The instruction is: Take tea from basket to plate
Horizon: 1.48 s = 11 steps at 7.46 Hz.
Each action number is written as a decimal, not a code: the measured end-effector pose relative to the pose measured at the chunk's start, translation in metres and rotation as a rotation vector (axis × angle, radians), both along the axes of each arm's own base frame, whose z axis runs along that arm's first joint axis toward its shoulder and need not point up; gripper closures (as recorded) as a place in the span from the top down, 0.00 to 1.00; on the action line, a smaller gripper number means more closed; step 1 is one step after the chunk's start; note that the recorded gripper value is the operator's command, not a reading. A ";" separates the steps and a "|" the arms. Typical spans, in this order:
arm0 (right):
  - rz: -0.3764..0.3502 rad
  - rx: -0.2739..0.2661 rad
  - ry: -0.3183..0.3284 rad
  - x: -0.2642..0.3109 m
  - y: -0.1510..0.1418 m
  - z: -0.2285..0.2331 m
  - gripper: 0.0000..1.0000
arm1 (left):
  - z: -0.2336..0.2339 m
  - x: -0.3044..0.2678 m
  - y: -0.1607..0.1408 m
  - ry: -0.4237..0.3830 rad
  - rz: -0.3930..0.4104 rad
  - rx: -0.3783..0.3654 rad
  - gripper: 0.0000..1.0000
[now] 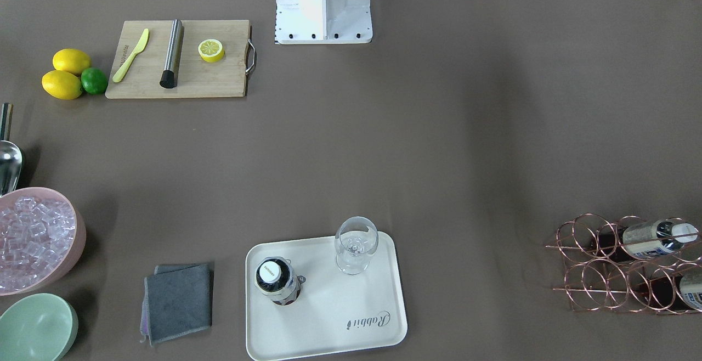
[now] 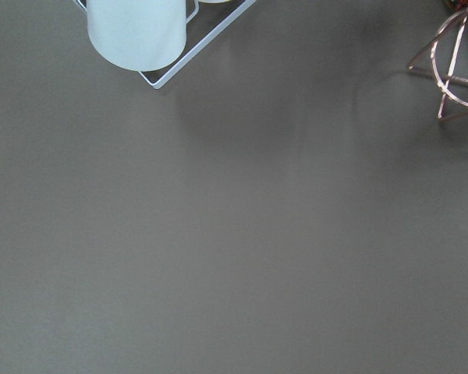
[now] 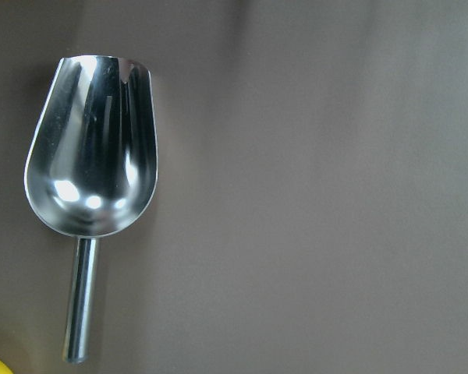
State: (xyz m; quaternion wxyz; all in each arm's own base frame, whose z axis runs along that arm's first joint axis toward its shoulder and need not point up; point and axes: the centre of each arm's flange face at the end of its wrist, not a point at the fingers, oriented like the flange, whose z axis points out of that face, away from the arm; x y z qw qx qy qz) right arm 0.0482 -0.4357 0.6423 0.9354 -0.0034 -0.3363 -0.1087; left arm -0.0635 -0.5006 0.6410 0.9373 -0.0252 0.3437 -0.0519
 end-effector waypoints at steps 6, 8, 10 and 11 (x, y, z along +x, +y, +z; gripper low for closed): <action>0.000 -0.012 0.011 0.001 0.002 0.007 0.99 | 0.049 -0.001 0.010 0.007 0.011 -0.091 0.97; 0.006 -0.026 0.009 0.001 -0.002 0.011 0.99 | 0.050 0.000 0.010 0.033 -0.004 -0.106 0.97; 0.007 -0.032 0.002 0.000 -0.003 0.013 0.99 | 0.048 -0.001 0.010 0.037 -0.007 -0.104 0.97; 0.010 -0.033 -0.012 0.000 -0.002 0.013 0.99 | 0.048 -0.001 0.010 0.038 -0.008 -0.104 0.97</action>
